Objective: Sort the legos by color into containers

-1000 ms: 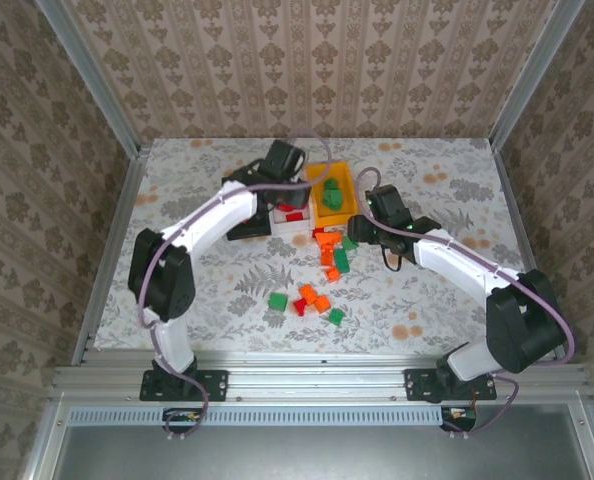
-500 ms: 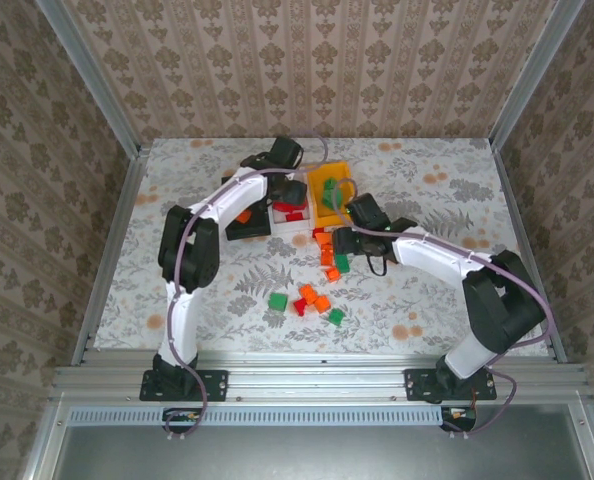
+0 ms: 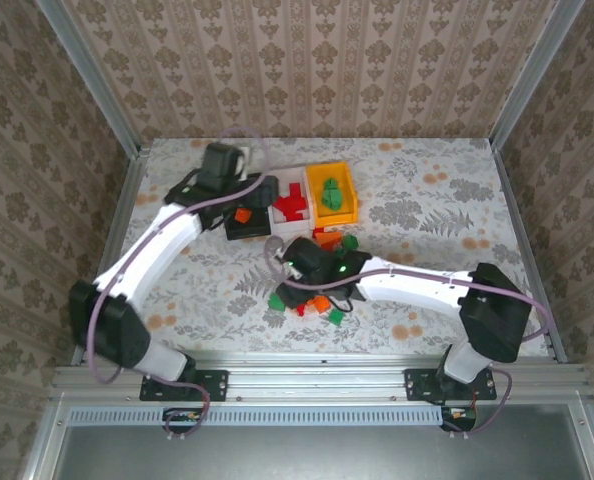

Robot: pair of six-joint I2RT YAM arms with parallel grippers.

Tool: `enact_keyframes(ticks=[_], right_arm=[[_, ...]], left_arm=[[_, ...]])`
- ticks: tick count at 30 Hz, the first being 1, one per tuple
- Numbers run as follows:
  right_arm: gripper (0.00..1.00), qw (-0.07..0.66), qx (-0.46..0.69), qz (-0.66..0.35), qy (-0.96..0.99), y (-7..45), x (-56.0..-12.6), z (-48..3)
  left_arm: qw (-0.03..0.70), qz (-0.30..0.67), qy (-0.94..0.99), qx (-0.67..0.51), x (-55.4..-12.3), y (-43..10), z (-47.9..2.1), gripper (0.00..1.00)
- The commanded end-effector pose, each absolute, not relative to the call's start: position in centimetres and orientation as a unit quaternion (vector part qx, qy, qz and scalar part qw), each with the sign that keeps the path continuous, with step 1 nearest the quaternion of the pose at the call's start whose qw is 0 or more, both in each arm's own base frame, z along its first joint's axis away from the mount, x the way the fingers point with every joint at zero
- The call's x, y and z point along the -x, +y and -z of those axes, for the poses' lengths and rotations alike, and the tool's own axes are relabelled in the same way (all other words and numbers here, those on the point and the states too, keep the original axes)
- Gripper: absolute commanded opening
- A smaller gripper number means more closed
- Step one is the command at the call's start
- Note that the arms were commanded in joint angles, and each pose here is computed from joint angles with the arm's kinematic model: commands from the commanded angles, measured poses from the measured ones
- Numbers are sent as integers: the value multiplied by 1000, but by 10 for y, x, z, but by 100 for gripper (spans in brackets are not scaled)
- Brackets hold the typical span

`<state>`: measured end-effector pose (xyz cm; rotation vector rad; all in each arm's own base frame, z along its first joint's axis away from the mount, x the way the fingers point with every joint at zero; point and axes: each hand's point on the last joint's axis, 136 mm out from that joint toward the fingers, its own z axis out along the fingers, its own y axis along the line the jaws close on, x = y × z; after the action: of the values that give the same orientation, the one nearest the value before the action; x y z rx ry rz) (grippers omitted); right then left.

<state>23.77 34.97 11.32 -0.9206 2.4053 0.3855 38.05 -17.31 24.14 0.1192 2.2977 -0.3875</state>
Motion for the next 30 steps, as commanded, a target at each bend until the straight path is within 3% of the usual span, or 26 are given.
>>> enact_keyframes(ticks=[1, 6, 15, 22, 27, 30], right_arm=[[74, 235, 415, -114, 872, 366, -228, -93], [76, 209, 458, -108, 858, 386, -225, -76], [74, 155, 488, -79, 855, 387, -221, -41], [54, 162, 483, -53, 859, 388, -234, -29], [26, 185, 474, -35, 860, 384, -241, -37], [24, 235, 450, -49, 860, 387, -254, -65]], left_arm=[[338, 173, 923, 71, -358, -124, -190, 100], [314, 252, 896, 186, -311, -76, -151, 100], [291, 269, 896, 199, -270, -69, -127, 100], [302, 277, 890, 201, -272, -69, -137, 100], [303, 279, 888, 203, -271, -69, -141, 100], [310, 278, 886, 206, -270, -67, -144, 100]])
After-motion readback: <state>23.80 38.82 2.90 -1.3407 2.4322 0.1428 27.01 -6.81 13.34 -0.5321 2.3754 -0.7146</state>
